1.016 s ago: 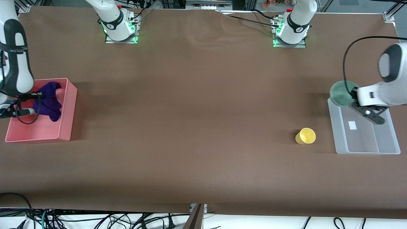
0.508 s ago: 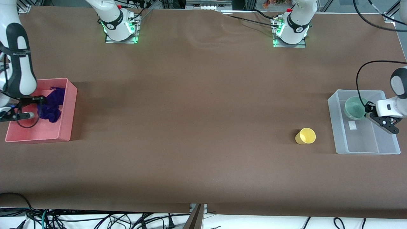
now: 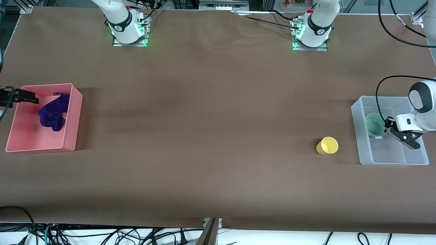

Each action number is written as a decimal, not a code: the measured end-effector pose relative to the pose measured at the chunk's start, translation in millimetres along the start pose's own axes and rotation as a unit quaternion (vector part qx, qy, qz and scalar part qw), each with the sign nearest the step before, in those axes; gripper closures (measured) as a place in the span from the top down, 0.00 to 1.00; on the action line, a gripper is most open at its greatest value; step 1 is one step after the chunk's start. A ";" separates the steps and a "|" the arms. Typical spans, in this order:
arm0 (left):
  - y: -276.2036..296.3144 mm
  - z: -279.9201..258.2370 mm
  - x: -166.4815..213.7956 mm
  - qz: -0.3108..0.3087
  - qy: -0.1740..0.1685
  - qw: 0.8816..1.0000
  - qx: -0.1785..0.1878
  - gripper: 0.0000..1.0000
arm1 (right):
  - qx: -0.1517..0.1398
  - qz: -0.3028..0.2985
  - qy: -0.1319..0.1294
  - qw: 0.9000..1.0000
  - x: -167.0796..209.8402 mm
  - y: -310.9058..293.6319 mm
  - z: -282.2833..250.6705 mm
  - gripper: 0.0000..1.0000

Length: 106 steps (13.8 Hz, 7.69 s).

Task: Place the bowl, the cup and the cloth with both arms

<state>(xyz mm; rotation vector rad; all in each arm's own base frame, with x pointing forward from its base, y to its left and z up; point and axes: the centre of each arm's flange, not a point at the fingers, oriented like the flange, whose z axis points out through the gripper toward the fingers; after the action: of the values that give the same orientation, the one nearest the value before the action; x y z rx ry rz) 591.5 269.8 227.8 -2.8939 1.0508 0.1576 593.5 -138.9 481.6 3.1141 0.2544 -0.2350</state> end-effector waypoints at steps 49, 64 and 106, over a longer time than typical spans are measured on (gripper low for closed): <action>29.8 -38.4 -4.2 -0.156 -0.023 0.986 -0.049 0.04 | 0.005 0.095 0.012 0.995 -28.8 -121.9 -107.4 1.00; 39.7 -108.4 27.9 -0.134 -0.023 0.990 -0.037 0.91 | 0.005 0.096 0.016 0.995 -22.9 -120.1 -110.4 1.00; 281.2 -362.1 121.3 -0.355 0.034 0.934 -0.038 1.00 | 0.006 0.096 0.017 0.995 -22.1 -119.2 -110.6 1.00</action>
<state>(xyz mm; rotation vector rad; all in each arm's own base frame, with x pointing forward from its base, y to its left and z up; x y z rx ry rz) 530.8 -55.4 567.6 -3.1438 -0.0494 0.0581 569.0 -22.6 594.8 3.1275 -0.0481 -0.1827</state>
